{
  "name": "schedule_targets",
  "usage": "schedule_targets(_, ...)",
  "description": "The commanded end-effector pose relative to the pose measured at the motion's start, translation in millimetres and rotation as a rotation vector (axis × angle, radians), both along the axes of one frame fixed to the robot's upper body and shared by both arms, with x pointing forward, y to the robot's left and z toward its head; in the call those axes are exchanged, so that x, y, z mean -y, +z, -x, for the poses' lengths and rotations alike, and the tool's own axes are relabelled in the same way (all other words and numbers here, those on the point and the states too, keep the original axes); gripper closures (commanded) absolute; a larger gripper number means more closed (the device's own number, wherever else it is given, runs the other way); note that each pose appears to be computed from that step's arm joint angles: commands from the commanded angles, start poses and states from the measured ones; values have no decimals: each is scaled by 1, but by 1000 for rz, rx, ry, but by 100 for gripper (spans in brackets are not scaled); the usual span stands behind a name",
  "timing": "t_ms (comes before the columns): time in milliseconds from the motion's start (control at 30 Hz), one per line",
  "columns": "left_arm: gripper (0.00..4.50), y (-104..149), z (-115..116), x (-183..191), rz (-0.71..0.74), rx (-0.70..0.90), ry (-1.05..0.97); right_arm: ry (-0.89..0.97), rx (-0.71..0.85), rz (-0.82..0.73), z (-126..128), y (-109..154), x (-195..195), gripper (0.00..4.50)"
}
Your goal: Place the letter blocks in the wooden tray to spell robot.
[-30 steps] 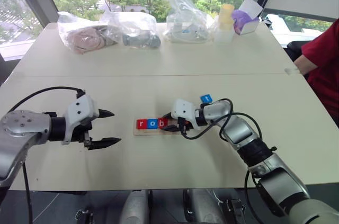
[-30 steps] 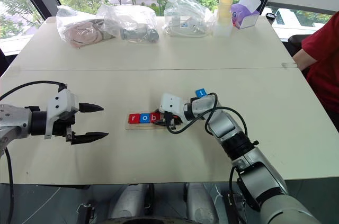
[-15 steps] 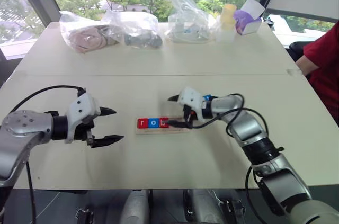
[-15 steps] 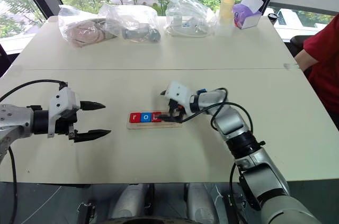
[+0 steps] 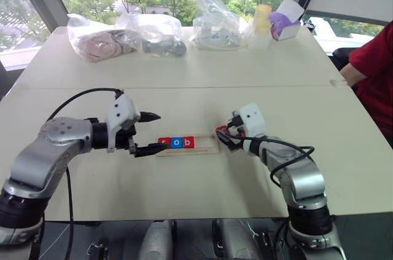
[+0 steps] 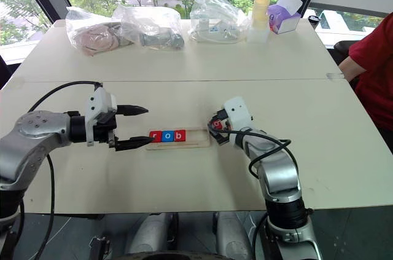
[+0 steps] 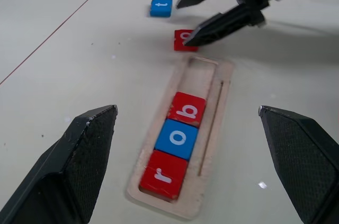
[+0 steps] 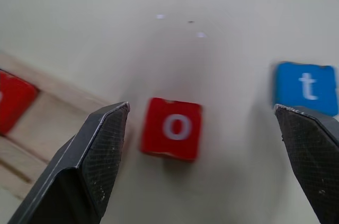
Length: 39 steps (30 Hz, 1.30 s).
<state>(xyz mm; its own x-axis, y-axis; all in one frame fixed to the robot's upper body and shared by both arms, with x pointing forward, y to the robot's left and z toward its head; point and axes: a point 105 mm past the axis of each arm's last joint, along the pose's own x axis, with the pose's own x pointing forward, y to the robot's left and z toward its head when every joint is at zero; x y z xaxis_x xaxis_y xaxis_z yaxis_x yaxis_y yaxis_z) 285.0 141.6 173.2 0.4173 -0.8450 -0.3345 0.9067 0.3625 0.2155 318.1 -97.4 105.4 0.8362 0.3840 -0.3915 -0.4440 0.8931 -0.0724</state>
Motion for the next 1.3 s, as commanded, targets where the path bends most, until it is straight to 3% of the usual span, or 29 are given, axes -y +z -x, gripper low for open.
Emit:
schedule_targets(33, 0, 7, -4, 5, 0, 44, -22, -25, 32, 3, -1, 7, -3, 3)
schedule_targets(333, 0, 2, -5, 0, -8, 51, 2, -86, -2, 31, -9, -3, 5, 3)
schedule_targets(433, 0, 1, -5, 0, -7, 52, 7, -74, -14, 26, -8, -6, 2, 84)
schedule_targets(600, 0, 1, -5, 0, -2, 58, 20, -61, -22, 34, -8, -7, 0, 328)
schedule_targets(733, 0, 1, -6, -1, -4, 62, 23, -62, -7, 52, -7, -5, 1, 333)
schedule_targets(967, 0, 5, 1, 13, 1, 68, -45, -219, 94, 44, -5, 25, 35, 333)
schedule_targets(1067, 0, 3, 3, 22, -9, 77, -85, -342, 28, -61, 6, 18, 48, 333)
schedule_targets(1200, 0, -2, 2, 33, -1, 69, -126, -542, 3, -39, 18, 7, 76, 333)
schedule_targets(1300, 0, -4, -1, 36, -4, 64, -139, -583, -9, -23, 23, 3, 80, 333)
